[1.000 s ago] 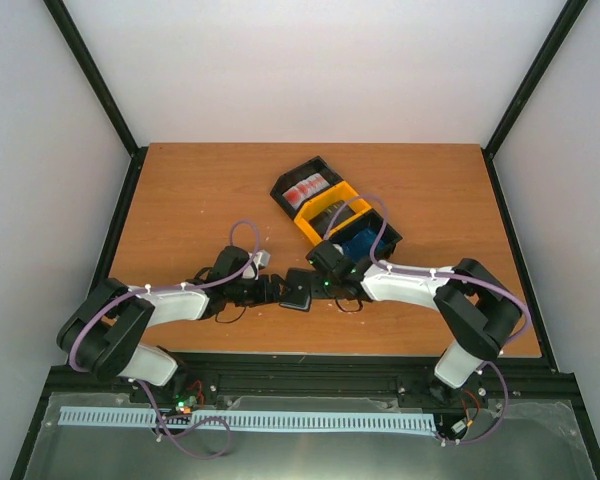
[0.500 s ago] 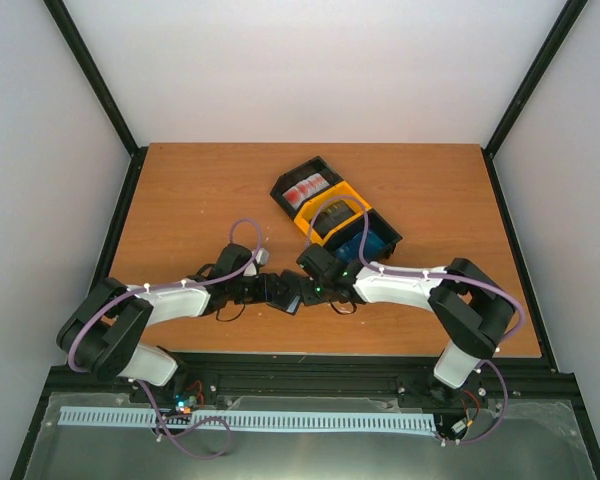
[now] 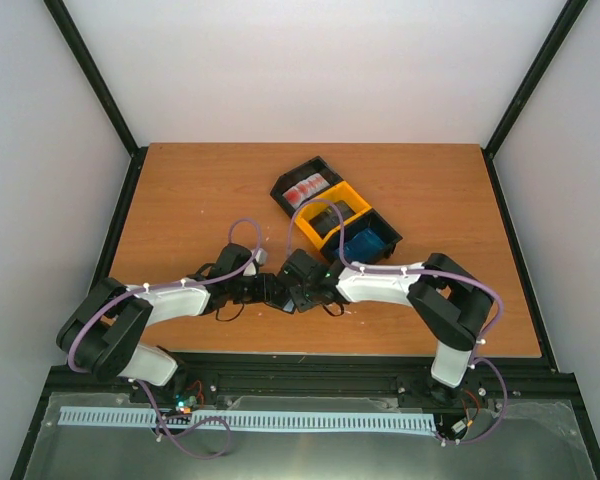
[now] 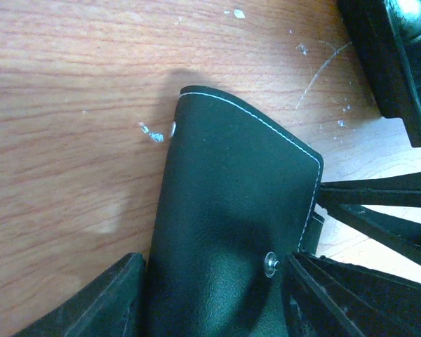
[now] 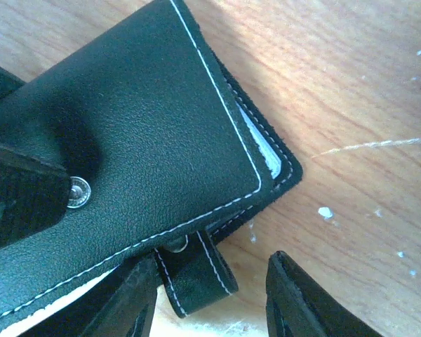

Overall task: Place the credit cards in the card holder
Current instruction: Close the card holder at the center of the board.

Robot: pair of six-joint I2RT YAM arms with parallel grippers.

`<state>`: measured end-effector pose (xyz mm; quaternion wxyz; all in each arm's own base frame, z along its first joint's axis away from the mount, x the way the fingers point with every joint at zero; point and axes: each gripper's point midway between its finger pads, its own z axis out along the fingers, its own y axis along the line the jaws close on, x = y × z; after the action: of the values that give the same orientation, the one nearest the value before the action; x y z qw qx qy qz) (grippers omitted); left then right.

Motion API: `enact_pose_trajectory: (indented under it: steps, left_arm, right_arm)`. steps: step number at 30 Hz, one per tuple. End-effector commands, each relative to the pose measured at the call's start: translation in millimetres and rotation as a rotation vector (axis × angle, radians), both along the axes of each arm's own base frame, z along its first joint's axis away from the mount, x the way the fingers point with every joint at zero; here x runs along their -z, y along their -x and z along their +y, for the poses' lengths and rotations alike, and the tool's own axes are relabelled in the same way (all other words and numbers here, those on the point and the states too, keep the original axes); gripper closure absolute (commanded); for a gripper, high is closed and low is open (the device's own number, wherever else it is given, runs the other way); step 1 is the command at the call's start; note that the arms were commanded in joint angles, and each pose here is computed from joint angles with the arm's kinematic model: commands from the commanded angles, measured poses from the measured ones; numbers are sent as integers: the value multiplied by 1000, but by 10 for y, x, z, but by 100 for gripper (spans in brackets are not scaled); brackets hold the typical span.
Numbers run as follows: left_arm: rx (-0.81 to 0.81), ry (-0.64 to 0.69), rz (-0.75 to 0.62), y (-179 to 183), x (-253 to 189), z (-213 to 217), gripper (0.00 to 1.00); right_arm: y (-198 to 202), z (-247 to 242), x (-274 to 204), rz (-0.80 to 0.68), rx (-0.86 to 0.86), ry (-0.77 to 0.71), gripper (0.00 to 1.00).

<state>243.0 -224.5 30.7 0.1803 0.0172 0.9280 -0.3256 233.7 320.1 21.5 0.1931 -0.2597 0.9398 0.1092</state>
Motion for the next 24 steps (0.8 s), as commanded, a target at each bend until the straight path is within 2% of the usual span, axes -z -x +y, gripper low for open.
enact_pose_trajectory:
  steps: [1, 7, 12, 19, 24]
  left_arm:
    - [-17, -86, 65, 109, 194, 140, 45]
    - [-43, -115, 84, 115, 266, 196, 46]
    - [-56, -129, 90, 122, 283, 229, 48]
    - [-23, -67, 62, 103, 137, 122, 45]
    - [-4, -25, 61, 92, 61, 39, 41]
  right_arm:
    - [-106, -88, 26, -105, 49, 115, 56]
    - [-284, -394, -141, -233, 266, 181, 61]
    - [-320, -659, -286, -284, 437, 209, 63]
    - [-227, -812, -446, -264, 552, 157, 65]
    - [-179, -716, -607, -225, 547, 19, 62]
